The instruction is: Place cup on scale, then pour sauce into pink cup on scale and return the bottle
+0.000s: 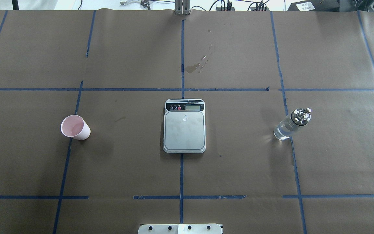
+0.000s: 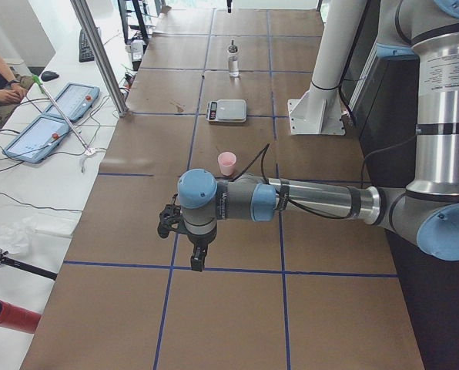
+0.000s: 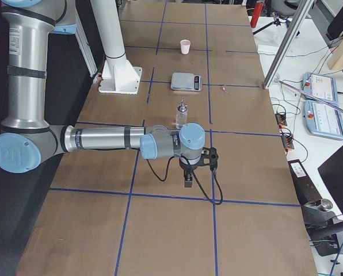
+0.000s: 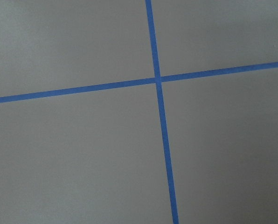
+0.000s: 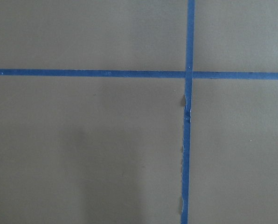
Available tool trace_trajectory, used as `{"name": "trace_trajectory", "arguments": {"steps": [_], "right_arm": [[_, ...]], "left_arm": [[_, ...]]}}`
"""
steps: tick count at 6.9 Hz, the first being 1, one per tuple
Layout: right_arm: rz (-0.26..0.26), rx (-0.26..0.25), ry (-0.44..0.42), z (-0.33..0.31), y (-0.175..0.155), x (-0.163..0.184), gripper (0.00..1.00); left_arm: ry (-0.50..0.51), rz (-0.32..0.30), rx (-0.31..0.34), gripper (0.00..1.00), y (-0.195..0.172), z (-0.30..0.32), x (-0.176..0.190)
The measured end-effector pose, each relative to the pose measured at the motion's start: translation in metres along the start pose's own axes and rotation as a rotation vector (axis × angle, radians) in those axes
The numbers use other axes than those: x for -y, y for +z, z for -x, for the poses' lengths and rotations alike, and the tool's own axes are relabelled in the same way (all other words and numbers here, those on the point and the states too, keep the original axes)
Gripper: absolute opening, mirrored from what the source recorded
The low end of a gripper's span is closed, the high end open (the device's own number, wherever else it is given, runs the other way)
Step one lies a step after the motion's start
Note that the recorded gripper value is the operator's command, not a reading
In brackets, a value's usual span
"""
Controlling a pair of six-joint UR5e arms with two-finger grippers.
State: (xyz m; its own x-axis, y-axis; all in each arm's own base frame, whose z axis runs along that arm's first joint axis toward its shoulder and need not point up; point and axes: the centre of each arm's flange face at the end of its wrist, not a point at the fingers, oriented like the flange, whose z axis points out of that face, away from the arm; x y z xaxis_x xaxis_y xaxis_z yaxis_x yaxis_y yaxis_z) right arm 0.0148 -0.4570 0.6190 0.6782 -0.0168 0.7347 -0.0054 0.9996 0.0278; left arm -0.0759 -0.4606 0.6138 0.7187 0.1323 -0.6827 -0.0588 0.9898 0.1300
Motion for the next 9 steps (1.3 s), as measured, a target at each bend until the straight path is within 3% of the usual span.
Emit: {"name": "trace_trajectory", "arguments": {"steps": [4, 6, 7, 9], "right_arm": [[0.001, -0.003, 0.002, 0.0, 0.001, 0.002, 1.0], [0.0, -0.004, -0.003, 0.0, 0.001, 0.003, 1.0], [-0.001, 0.0, -0.008, 0.002, 0.001, 0.004, 1.0], [-0.003, 0.023, -0.022, 0.007, 0.003, 0.005, 1.0]], "left_arm": [[0.017, -0.046, -0.017, 1.0, -0.018, -0.018, 0.017], [0.015, -0.099, -0.073, 1.0, -0.031, -0.04, 0.029], [-0.003, -0.109, -0.111, 1.0, -0.024, -0.056, 0.041], [0.062, -0.107, -0.17, 1.0, 0.002, -0.131, 0.067]]}}
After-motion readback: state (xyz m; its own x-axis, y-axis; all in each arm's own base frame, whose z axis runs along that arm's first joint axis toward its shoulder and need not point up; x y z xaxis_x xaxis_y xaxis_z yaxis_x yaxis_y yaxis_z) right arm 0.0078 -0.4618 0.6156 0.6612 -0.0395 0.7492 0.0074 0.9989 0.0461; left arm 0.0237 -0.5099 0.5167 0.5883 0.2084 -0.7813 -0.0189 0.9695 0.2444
